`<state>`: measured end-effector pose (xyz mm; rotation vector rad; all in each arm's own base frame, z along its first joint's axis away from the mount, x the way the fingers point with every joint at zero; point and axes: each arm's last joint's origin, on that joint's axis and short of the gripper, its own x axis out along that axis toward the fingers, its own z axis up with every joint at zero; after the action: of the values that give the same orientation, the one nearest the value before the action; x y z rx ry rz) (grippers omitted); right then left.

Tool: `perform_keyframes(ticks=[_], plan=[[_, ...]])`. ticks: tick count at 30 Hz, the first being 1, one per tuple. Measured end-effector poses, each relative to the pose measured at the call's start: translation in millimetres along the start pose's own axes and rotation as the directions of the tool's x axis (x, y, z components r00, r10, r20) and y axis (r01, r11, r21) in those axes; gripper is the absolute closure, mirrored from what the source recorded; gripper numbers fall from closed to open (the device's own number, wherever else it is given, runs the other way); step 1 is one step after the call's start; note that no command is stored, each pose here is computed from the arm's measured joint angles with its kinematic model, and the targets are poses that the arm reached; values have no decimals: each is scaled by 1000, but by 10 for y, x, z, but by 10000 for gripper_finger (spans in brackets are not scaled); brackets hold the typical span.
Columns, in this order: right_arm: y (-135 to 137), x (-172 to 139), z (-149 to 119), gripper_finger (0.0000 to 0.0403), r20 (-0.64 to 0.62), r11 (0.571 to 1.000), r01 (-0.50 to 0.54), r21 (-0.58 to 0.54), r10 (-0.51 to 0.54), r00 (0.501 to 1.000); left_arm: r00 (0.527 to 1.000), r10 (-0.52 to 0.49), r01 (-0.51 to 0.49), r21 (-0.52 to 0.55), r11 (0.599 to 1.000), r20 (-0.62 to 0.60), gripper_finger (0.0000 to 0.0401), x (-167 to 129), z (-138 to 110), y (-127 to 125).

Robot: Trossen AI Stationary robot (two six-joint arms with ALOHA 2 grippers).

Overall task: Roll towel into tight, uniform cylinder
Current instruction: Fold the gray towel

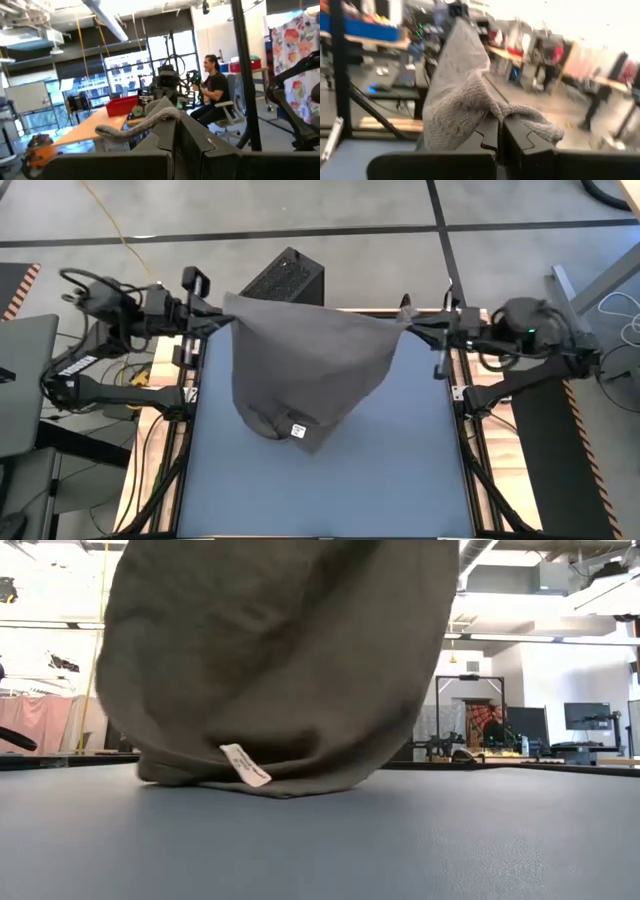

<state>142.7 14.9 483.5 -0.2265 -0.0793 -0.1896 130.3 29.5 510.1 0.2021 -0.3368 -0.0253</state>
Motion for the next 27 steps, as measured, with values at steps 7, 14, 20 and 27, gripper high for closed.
perform_keyframes(ticks=[7,14,20,27], plan=[[76,40,234,376,116,996,-46,-82,56,992,998,-3,-2,72,997,70,401,-46,269,7],[94,79,589,376,296,990,-93,-109,121,947,980,-139,125,105,987,144,401,-9,541,6],[186,101,891,376,407,944,-220,-247,308,860,930,-309,284,146,948,200,401,51,762,-18],[233,222,1154,376,446,934,-202,-293,321,835,896,-371,335,177,925,243,401,158,914,-27]])
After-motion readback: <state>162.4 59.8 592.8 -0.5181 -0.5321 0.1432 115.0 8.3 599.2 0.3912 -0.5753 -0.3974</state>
